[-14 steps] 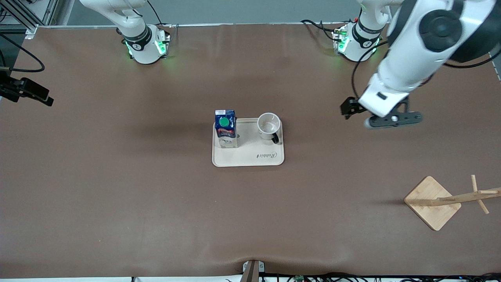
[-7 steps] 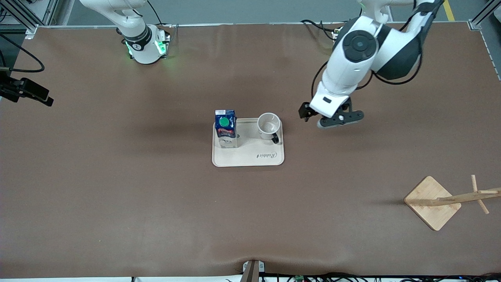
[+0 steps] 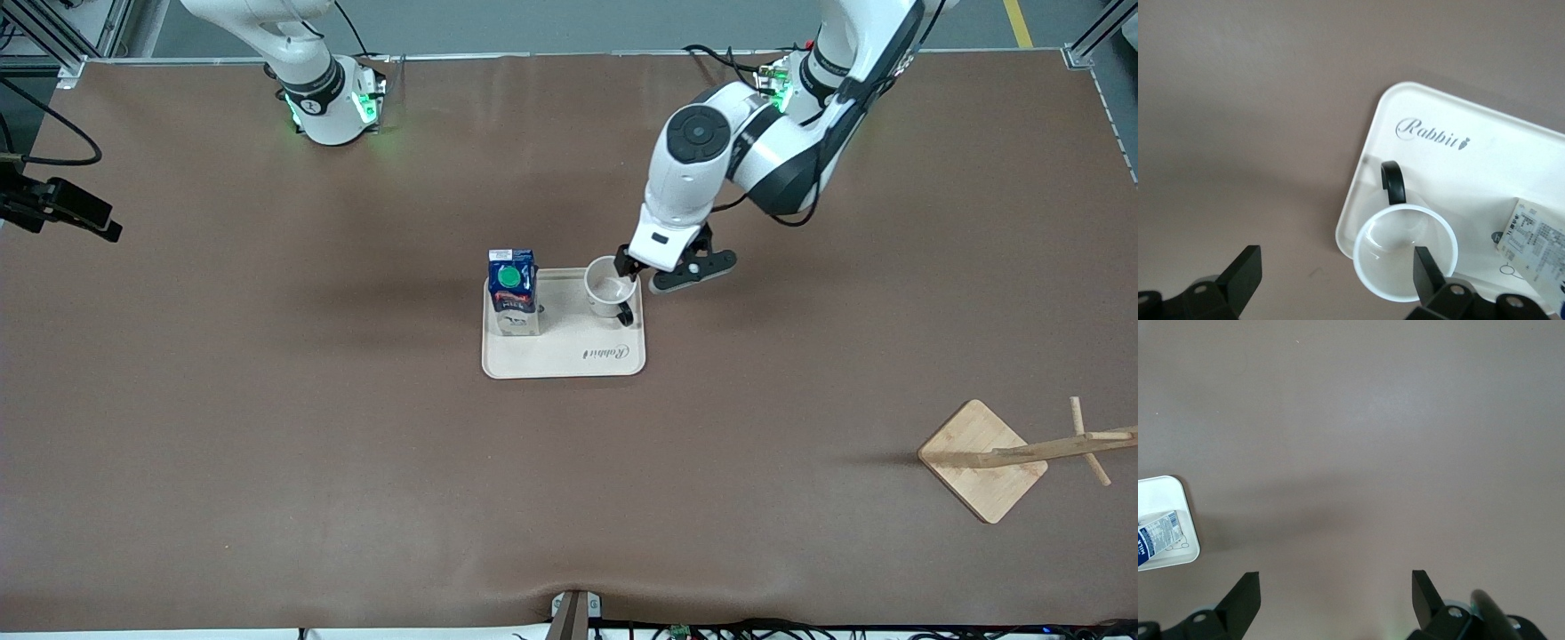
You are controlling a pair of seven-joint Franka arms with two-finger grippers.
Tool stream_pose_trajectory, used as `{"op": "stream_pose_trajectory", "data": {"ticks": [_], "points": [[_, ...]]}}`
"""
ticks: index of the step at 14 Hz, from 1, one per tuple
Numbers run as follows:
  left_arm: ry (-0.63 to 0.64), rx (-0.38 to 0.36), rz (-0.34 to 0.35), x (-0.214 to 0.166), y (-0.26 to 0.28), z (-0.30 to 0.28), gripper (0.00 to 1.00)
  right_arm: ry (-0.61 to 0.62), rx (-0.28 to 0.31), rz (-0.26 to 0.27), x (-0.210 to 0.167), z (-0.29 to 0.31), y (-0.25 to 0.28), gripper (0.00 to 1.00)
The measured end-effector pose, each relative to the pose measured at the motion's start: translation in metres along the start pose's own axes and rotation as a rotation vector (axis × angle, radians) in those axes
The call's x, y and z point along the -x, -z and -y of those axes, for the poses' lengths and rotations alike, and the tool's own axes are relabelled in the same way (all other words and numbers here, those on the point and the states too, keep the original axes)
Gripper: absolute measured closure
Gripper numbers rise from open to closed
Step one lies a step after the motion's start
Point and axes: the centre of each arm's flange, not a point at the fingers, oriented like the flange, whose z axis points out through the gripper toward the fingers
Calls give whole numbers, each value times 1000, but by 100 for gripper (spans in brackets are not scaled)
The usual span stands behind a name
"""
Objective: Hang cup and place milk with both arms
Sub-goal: 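Lower the left gripper and grasp the white mug by its rim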
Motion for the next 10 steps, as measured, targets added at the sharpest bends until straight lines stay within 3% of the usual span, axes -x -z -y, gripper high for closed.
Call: {"op": "stream_pose_trajectory", "data": {"ticks": [2,5,6,9,10], "points": [[8,-14,11,9,-27,-7,3,0,0,0,0,0,0,0],[12,-44,30,20,-55,-11,34,5,0,10,1,3,-1,0],[8,-50,39,23,-61,-12,34,11,0,19,2,6,-2,0],[-1,-61,56,32,-72,-15,58,25,2,27,2,14,-4,0],[5,-65,62,33,-76,-15,59,24,2,28,2,13,-5,0]]}}
